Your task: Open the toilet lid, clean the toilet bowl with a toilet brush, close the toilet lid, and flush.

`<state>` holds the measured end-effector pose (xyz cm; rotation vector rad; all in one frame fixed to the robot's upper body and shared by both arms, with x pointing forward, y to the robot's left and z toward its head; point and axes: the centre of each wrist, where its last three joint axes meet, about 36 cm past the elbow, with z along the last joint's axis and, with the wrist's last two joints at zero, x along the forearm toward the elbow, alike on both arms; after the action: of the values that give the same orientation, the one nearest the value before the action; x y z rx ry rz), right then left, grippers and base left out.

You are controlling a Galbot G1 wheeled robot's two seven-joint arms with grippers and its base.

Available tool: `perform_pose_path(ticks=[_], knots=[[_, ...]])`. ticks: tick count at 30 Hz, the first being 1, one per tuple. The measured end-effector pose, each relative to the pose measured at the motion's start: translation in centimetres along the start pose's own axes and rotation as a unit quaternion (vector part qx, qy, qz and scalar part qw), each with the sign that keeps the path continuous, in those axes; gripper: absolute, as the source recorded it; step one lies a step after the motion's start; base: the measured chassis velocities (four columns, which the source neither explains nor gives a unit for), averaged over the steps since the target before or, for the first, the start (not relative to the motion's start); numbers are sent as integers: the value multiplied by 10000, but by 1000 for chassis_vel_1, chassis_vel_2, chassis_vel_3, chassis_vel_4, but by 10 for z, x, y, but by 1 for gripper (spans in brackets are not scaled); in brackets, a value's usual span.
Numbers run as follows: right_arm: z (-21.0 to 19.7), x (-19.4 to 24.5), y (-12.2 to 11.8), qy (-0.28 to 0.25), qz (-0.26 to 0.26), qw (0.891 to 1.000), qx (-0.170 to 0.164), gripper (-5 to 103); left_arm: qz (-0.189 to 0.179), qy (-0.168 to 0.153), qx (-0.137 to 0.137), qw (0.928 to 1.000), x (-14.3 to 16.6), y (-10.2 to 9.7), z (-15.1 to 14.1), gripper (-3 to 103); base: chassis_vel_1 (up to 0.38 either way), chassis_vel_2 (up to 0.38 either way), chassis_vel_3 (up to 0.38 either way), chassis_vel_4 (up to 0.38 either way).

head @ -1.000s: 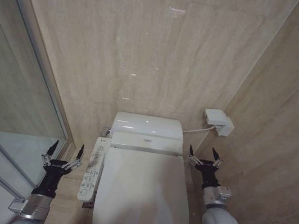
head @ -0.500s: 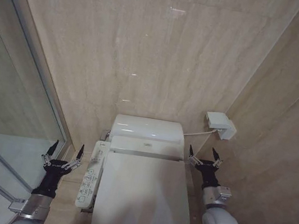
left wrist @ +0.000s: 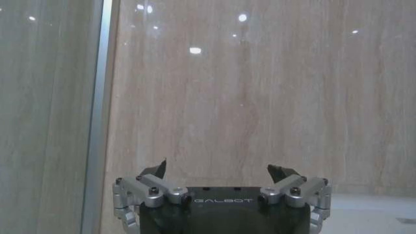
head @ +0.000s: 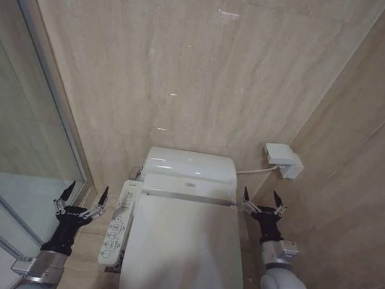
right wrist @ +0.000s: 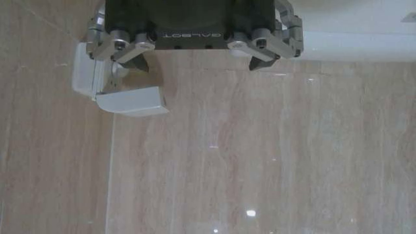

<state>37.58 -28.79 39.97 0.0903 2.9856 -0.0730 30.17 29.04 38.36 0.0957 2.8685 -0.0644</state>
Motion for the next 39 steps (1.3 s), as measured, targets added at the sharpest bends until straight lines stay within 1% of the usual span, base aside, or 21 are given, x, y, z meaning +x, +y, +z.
perform_pose_path(ticks=[8, 12, 15, 16, 20, 21, 22, 23, 24, 29, 35, 37, 38, 39], knots=[[0, 0, 0, 0, 0, 10000, 0, 100, 0, 1, 1, 10000, 0, 0, 0, 100, 0, 0, 0, 0], [0, 0, 0, 0, 0, 10000, 0, 100, 14, 109, 32, 9999, -4, -7, 2, 100, 0, 0, 0, 0], [0, 0, 0, 0, 1, 10000, 1, 100, 119, 515, 152, 9985, -16, -35, 11, 100, 0, 0, 0, 0], [0, 0, 0, 0, 1, 10000, 1, 100, 119, 515, 152, 9985, -16, -35, 11, 100, 0, 0, 0, 0], [0, 0, 0, 0, 0, 10000, 1, 100, 338, 1157, 193, 9925, -36, -83, 21, 100, 0, 0, 0, 0], [0, 0, 0, 0, 0, 10000, 1, 100, 338, 1157, 193, 9925, -36, -83, 21, 100, 0, 0, 0, 0], [0, 0, 0, 0, 1, 10000, 1, 100, 427, 1230, 183, 9913, -41, -95, 24, 100, 0, 0, 0, 0], [0, 0, 0, 0, -2, 10000, -1, 100, 517, 1212, 184, 9911, -47, -104, 26, 100, 0, 0, 0, 0], [0, 0, 0, 0, 3, 10000, 1, 100, 548, 1183, 140, 9914, -51, -106, 28, 100, 0, 0, 0, 0], [0, 0, 0, 0, 0, 10000, 0, 100, 547, 1033, 67, 9931, -51, -104, 29, 100, 0, 0, 0, 0], [0, 0, 0, 0, 0, 10000, 0, 100, 488, 961, 4, 9942, -49, -100, 28, 100, 0, 0, 0, 0], [0, 0, 0, 0, 0, 10000, 0, 100, 430, 887, -76, 9951, -50, -93, 23, 100, 0, 0, 0, 0], [0, 0, 0, 0, 0, 10000, 0, 100, 385, 819, -154, 9958, -51, -86, 19, 100, 0, 0, 0, 0], [0, 0, 0, 0, 0, 10000, 0, 100, 385, 819, -154, 9958, -51, -86, 19, 100, 0, 0, 0, 0]])
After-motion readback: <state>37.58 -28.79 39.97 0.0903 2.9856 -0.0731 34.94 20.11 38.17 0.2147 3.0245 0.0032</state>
